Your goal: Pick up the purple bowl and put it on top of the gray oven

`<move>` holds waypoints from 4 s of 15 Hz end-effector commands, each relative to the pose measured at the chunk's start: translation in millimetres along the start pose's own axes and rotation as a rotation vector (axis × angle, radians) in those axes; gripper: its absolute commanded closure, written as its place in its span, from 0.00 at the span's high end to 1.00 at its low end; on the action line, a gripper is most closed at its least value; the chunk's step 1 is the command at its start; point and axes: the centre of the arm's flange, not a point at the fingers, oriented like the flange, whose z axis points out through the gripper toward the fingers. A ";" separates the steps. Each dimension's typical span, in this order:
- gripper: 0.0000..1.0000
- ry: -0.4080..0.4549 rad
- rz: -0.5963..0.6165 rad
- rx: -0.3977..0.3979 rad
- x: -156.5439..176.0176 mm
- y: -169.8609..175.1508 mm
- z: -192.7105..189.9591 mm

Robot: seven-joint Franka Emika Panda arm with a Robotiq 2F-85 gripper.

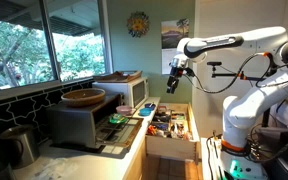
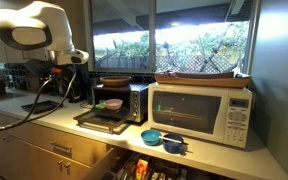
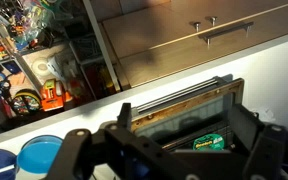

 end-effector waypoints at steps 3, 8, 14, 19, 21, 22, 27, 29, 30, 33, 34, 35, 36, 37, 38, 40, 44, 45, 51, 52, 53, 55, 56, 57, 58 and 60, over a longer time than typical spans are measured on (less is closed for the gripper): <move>1.00 0.000 0.000 0.000 0.0 0.0 0.0; 1.00 0.182 0.187 -0.107 40.2 27.7 27.9; 1.00 0.175 0.286 -0.098 100.5 42.3 86.4; 1.00 0.162 0.249 -0.103 105.7 29.3 96.5; 1.00 0.161 0.250 -0.104 106.7 29.9 97.3; 1.00 0.164 0.252 -0.104 106.3 30.7 95.9; 1.00 0.329 0.469 -0.125 170.2 -7.1 103.5; 1.00 0.340 0.525 -0.123 191.9 -17.7 112.4; 0.94 0.323 0.540 -0.120 198.9 -22.2 119.1; 0.75 0.278 0.575 -0.091 215.1 -26.9 139.3; 0.65 0.267 0.579 -0.085 219.7 -27.0 144.7; 0.61 0.259 0.580 -0.080 222.7 -28.5 149.0; 0.53 0.246 0.576 -0.074 225.5 -30.3 152.6; 0.38 0.234 0.573 -0.073 227.0 -32.1 156.4; 0.31 0.223 0.569 -0.070 228.9 -33.9 158.9; 0.20 0.195 0.569 -0.066 231.0 -37.0 165.6; 0.29 0.127 0.574 -0.073 227.5 -37.5 170.1; 0.44 0.142 0.585 -0.060 227.3 -36.0 163.9; 0.56 0.230 0.581 -0.025 231.6 -43.7 126.8; 0.55 0.222 0.586 -0.027 229.8 -42.7 127.5; 0.51 0.216 0.589 -0.027 228.0 -42.0 128.5; 0.46 0.199 0.600 -0.030 225.2 -39.1 133.8; 0.50 0.188 0.604 -0.033 224.2 -37.8 136.6; 0.49 0.180 0.608 -0.036 223.2 -36.8 139.8; 0.50 0.173 0.610 -0.035 222.7 -35.1 142.9; 0.56 0.158 0.619 -0.035 222.9 -31.6 151.7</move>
